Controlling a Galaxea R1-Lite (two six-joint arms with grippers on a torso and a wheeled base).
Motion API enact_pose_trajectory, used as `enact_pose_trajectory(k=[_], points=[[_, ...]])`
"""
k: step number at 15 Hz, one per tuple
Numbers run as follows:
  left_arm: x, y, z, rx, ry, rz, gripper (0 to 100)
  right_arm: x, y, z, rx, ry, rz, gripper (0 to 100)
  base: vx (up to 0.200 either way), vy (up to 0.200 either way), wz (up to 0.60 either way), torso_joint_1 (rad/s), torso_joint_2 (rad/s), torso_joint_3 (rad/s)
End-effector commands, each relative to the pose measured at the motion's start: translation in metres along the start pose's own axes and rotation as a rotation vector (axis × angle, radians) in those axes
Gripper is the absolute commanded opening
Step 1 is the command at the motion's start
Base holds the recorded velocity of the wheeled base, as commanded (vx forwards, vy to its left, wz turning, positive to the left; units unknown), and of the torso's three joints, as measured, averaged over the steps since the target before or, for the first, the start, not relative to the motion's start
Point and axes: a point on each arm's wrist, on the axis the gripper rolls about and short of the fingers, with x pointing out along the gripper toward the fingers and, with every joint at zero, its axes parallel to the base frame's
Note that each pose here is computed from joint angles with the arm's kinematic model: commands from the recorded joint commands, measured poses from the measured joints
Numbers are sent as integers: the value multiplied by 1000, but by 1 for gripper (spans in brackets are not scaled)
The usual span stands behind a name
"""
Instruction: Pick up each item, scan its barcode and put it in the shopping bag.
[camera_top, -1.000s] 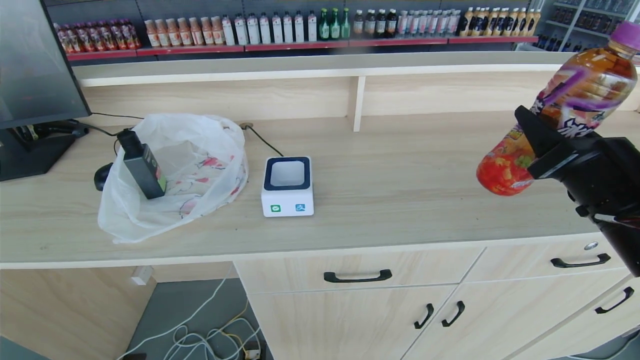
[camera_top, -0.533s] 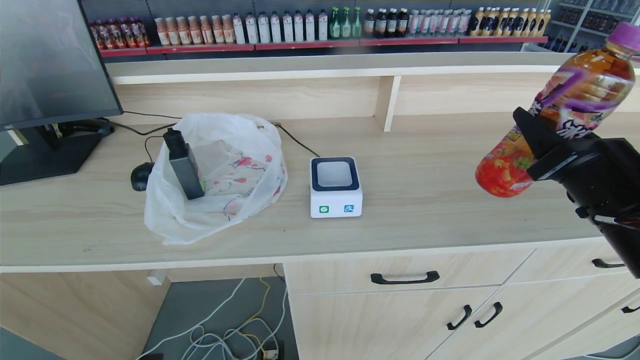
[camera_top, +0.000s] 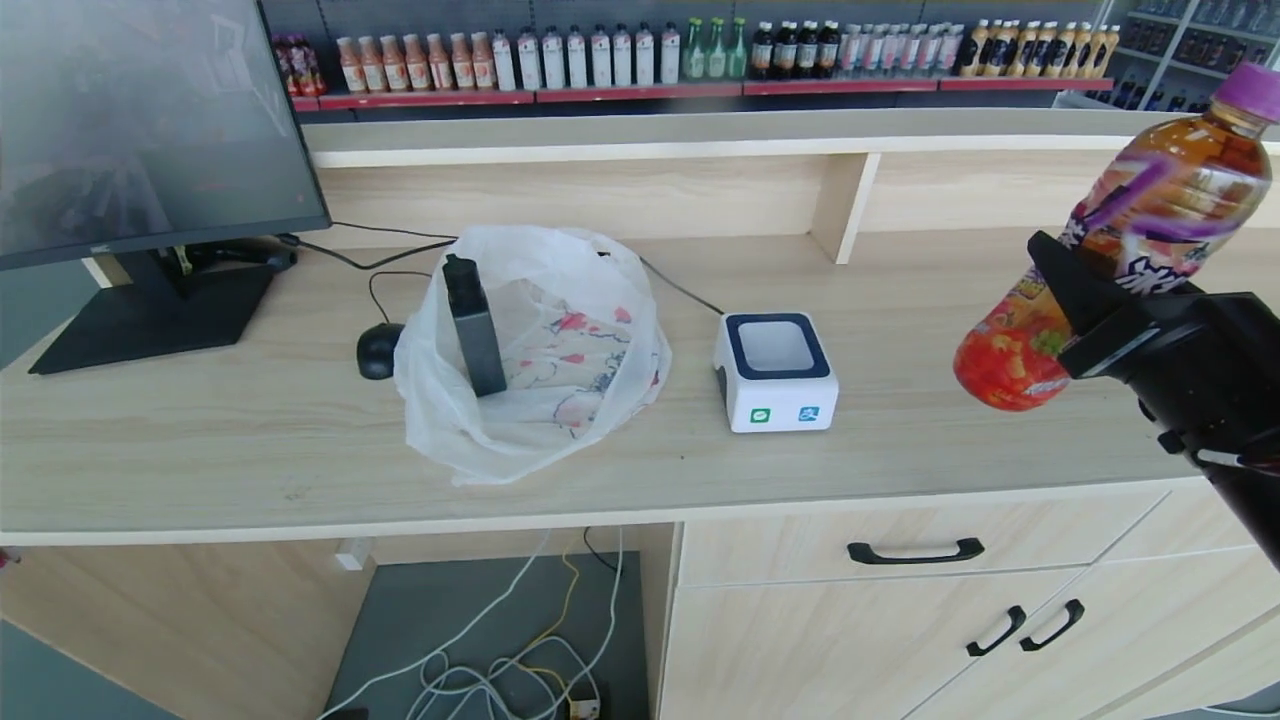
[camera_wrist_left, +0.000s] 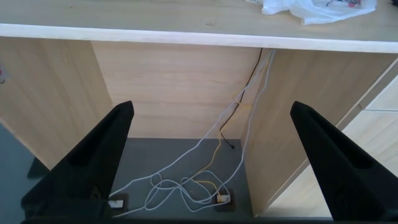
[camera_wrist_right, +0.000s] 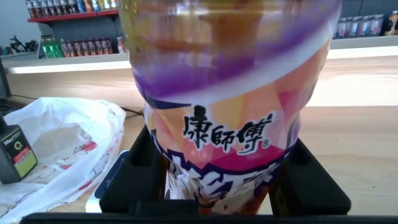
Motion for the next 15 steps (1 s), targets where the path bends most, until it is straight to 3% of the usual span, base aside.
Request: enact_pose_trajectory(k=[1,8,12,15], points=[[0,0,0,0,0,0,100,0,0,-1,4,4,-1,0,0,0,0,0,0,0],[0,0,0,0,0,0,100,2,5,-24,40,85,18,0,0,0,0,0,0,0],[0,0,0,0,0,0,100,31,10,-31,54,46,31,0,0,0,0,0,0,0],[0,0,0,0,0,0,100,63,23,-31,177,0,64,0,0,0,0,0,0,0]])
